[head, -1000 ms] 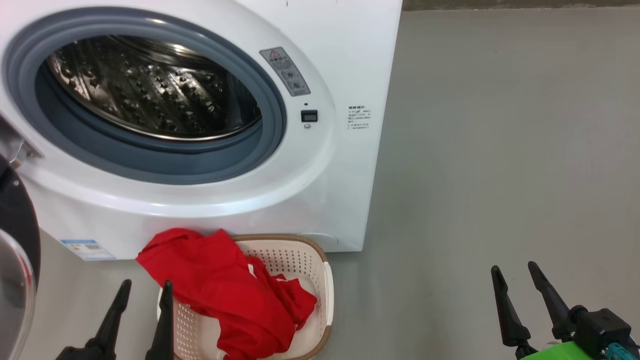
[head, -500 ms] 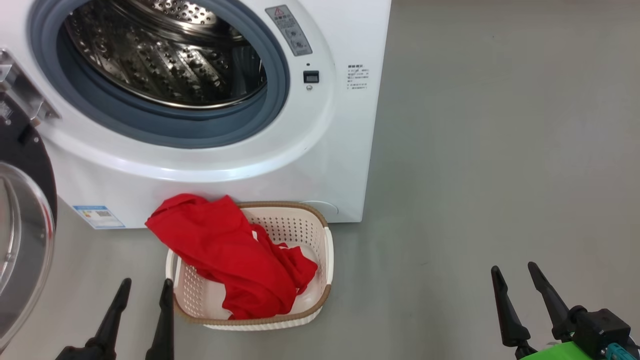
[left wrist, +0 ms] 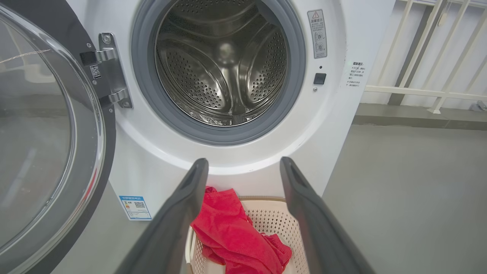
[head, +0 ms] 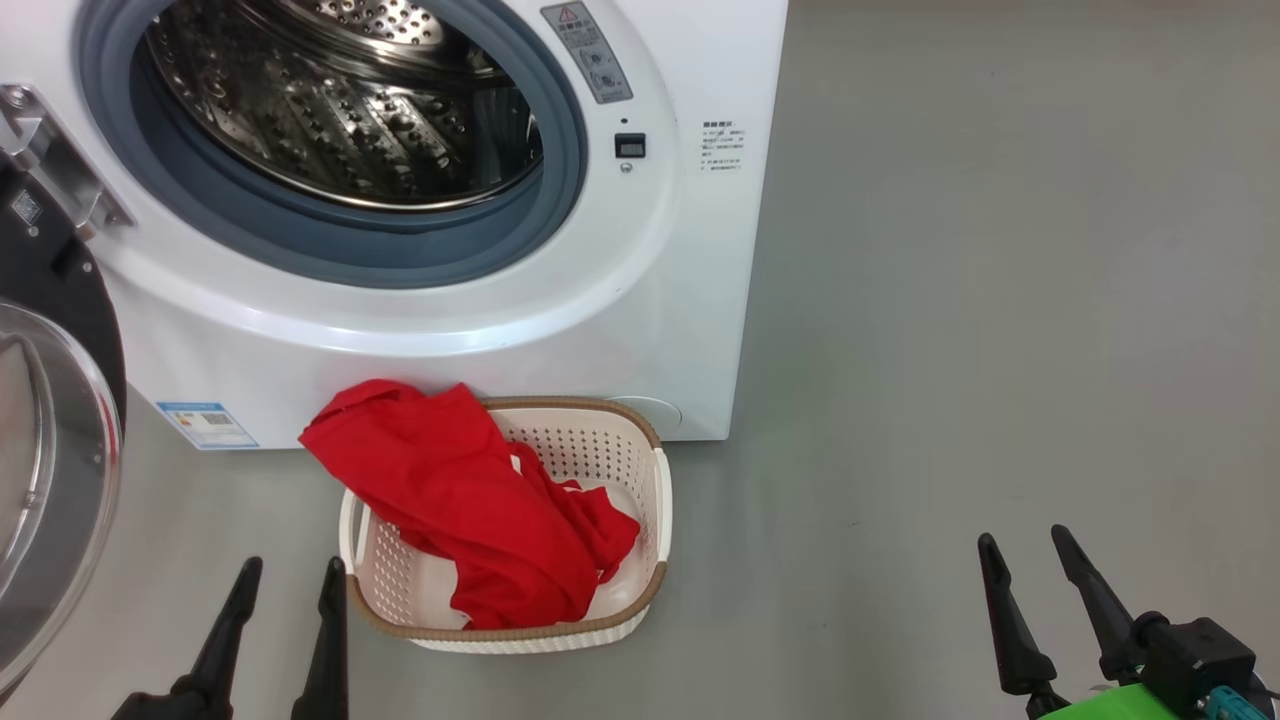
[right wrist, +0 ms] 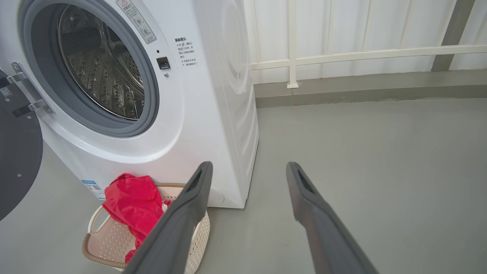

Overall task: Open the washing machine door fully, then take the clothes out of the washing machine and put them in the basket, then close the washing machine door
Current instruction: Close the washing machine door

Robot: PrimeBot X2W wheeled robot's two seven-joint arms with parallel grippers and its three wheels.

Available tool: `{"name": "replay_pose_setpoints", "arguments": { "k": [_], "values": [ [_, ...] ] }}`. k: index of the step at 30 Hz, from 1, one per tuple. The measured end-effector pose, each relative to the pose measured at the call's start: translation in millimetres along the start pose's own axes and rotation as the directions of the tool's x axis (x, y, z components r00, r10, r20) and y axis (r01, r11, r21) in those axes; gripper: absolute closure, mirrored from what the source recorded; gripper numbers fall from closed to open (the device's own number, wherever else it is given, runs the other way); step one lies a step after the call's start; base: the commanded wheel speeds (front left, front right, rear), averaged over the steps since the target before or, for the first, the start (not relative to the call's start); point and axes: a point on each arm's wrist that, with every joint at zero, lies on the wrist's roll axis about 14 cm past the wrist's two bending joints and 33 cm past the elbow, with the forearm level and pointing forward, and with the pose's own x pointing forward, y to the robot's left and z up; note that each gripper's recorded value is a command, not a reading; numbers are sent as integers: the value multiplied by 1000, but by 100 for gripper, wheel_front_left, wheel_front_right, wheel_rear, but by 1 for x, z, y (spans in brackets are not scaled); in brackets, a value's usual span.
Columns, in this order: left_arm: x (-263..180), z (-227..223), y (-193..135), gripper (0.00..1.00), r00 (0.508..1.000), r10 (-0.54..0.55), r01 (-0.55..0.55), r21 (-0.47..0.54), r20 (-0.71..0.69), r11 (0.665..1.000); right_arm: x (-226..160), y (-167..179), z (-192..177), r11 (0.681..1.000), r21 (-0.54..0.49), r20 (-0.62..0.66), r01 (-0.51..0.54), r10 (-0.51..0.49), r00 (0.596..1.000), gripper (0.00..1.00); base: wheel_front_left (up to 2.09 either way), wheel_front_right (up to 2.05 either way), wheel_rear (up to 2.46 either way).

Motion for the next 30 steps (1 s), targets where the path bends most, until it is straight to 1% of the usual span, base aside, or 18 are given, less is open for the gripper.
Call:
{"name": "replay_pose_setpoints", "arguments": {
  "k": [8,17,18,22,26,27,30],
  "values": [
    [-6,-1,11,0,999,45,-45,-12,-2,999,3,12,-4,999,1,-13,-38,38,999,0,0,0,0],
    [-25,-2,33,0,992,127,-127,-19,-6,992,11,45,-15,990,-11,-49,-142,141,989,0,0,0,0],
    [-32,-3,39,0,988,152,-152,-22,-9,988,12,55,-19,983,-22,-63,-181,180,982,0,0,0,0],
    [-54,-8,54,0,975,220,-221,-46,-25,974,17,74,-24,967,-38,-86,-253,249,965,0,0,0,0],
    [-79,-12,66,0,958,285,-287,-66,-37,956,19,99,-30,940,-46,-107,-339,333,937,0,0,0,0],
    [-79,-12,66,0,958,285,-287,-66,-37,956,19,99,-30,940,-46,-107,-339,333,937,0,0,0,0],
    [-96,-13,75,0,942,332,-334,-72,-41,940,21,120,-32,912,-53,-120,-407,399,909,0,0,0,0]
  ]
}}
